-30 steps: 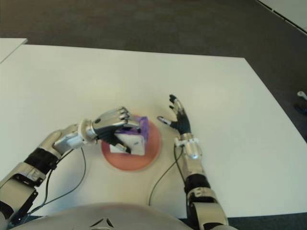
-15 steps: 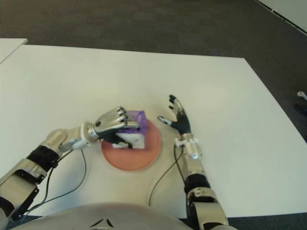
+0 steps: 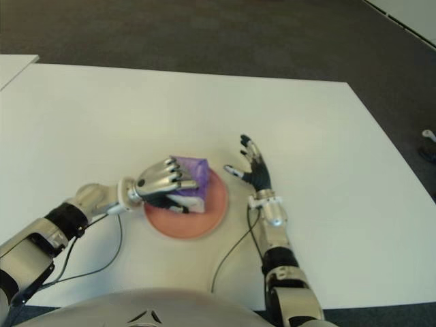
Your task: Put the tissue paper into the plate.
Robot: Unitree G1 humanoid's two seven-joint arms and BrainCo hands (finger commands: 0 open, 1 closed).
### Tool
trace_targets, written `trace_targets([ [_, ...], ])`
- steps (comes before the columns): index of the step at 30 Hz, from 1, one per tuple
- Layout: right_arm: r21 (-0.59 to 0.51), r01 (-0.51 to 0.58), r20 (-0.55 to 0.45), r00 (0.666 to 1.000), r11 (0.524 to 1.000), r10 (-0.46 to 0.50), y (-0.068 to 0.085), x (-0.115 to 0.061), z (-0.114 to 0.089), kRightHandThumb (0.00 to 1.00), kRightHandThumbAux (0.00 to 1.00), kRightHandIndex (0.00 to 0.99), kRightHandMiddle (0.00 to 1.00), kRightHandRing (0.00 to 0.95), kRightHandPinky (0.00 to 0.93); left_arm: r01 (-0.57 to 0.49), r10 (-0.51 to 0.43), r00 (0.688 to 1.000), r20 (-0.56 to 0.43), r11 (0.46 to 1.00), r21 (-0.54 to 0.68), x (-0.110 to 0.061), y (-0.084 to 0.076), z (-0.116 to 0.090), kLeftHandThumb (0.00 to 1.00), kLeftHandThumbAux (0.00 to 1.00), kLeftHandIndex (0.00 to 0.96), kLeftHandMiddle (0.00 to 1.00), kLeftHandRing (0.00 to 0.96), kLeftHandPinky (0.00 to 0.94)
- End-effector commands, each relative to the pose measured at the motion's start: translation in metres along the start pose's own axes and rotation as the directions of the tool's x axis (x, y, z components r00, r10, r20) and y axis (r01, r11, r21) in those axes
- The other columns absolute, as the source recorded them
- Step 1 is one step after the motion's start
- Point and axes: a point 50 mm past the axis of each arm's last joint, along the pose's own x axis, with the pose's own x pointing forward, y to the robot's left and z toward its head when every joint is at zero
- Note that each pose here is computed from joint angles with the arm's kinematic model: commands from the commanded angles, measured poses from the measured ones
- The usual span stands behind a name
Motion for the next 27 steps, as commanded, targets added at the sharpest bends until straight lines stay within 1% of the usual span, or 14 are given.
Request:
trace_targets([
  [1, 0.050, 0.015, -0.191, 0.982, 0.999, -0.005, 0.013, -0.044, -0.037, 0.000, 0.806, 0.000, 0.000, 0.000, 0.000, 0.036, -0.036, 0.999, 0.002, 0.999, 0.024, -0.008, -0.002, -0.002, 0.725, 0.700, 0.443, 0.843, 0.826, 0.814],
  [7, 0.051, 0.019, -0.197, 0.980, 0.999, -0.008, 0.012, -0.044, -0.038, 0.000, 0.806, 0.000, 0.000, 0.000, 0.000, 0.029, -0.030, 0.999, -0.015, 0.999, -0.021, -0.008, 0.007, -0.001, 0.724, 0.700, 0.444, 0.819, 0.804, 0.779],
  [10, 0.047, 0.018, -0.198, 0.980, 0.999, -0.008, 0.012, -0.044, -0.038, 0.000, 0.804, 0.000, 0.000, 0.000, 0.000, 0.046, -0.049, 0.998, -0.027, 0.996, -0.080, -0.005, 0.010, 0.001, 0.720, 0.701, 0.443, 0.771, 0.751, 0.696],
  [11, 0.046, 0.018, -0.197, 0.980, 0.999, -0.009, 0.012, -0.045, -0.038, 0.000, 0.803, 0.000, 0.000, 0.000, 0.000, 0.108, -0.112, 0.993, -0.035, 0.988, -0.113, -0.006, 0.010, 0.000, 0.719, 0.701, 0.442, 0.764, 0.743, 0.685],
  [12, 0.044, 0.018, -0.196, 0.981, 0.999, -0.009, 0.012, -0.045, -0.038, 0.000, 0.805, 0.000, 0.000, 0.000, 0.000, 0.152, -0.159, 0.987, -0.037, 0.978, -0.139, -0.007, 0.009, 0.000, 0.705, 0.706, 0.435, 0.675, 0.648, 0.593],
  [13, 0.043, 0.018, -0.194, 0.981, 0.999, -0.010, 0.012, -0.045, -0.038, 0.000, 0.805, 0.000, 0.000, 0.000, 0.000, 0.209, -0.218, 0.975, -0.037, 0.965, -0.160, -0.008, 0.008, -0.001, 0.695, 0.708, 0.430, 0.617, 0.586, 0.533],
  [14, 0.043, 0.020, -0.193, 0.981, 0.999, -0.011, 0.013, -0.045, -0.038, 0.000, 0.806, 0.000, 0.000, 0.000, 0.000, 0.257, -0.267, 0.963, -0.034, 0.951, -0.174, -0.009, 0.007, -0.001, 0.592, 0.689, 0.405, 0.567, 0.533, 0.482],
  [15, 0.043, 0.021, -0.192, 0.981, 0.999, -0.012, 0.013, -0.046, -0.038, 0.000, 0.809, 0.000, 0.000, 0.000, 0.000, 0.282, -0.292, 0.956, -0.032, 0.942, -0.180, -0.009, 0.007, -0.001, 0.420, 0.654, 0.344, 0.465, 0.426, 0.382],
  [16, 0.045, 0.023, -0.191, 0.981, 0.999, -0.014, 0.013, -0.046, -0.038, 0.000, 0.811, 0.000, 0.000, 0.000, 0.000, 0.320, -0.330, 0.944, -0.026, 0.930, -0.182, -0.010, 0.008, -0.001, 0.309, 0.633, 0.304, 0.399, 0.357, 0.318],
  [17, 0.046, 0.023, -0.191, 0.982, 0.999, -0.014, 0.013, -0.046, -0.037, 0.000, 0.816, 0.000, 0.000, 0.000, 0.000, 0.344, -0.353, 0.935, -0.022, 0.921, -0.183, -0.010, 0.008, 0.000, 0.220, 0.599, 0.230, 0.299, 0.255, 0.221],
  [18, 0.047, 0.025, -0.189, 0.982, 0.999, -0.016, 0.013, -0.046, -0.037, 0.000, 0.817, 0.000, 0.000, 0.000, 0.000, 0.371, -0.378, 0.926, -0.009, 0.911, -0.182, -0.010, 0.014, 0.002, 0.188, 0.587, 0.204, 0.263, 0.218, 0.186],
  [19, 0.048, 0.026, -0.188, 0.982, 0.999, -0.016, 0.013, -0.046, -0.037, 0.000, 0.822, 0.000, 0.000, 0.000, 0.000, 0.389, -0.395, 0.918, 0.001, 0.903, -0.183, -0.011, 0.018, 0.004, 0.120, 0.547, 0.140, 0.182, 0.139, 0.119],
  [23, 0.052, 0.027, -0.183, 0.983, 0.998, -0.017, 0.014, -0.046, -0.037, 0.000, 0.831, 0.000, 0.000, 0.000, 0.000, 0.425, -0.429, 0.903, 0.027, 0.884, -0.196, -0.009, 0.034, 0.008, 0.031, 0.461, 0.041, 0.059, 0.036, 0.031],
  [27, 0.054, 0.025, -0.178, 0.984, 0.998, -0.015, 0.014, -0.045, -0.036, 0.000, 0.838, 0.000, 0.000, 0.000, 0.000, 0.435, -0.441, 0.897, 0.022, 0.873, -0.222, -0.009, 0.033, 0.009, 0.006, 0.385, 0.008, 0.012, 0.007, 0.006],
])
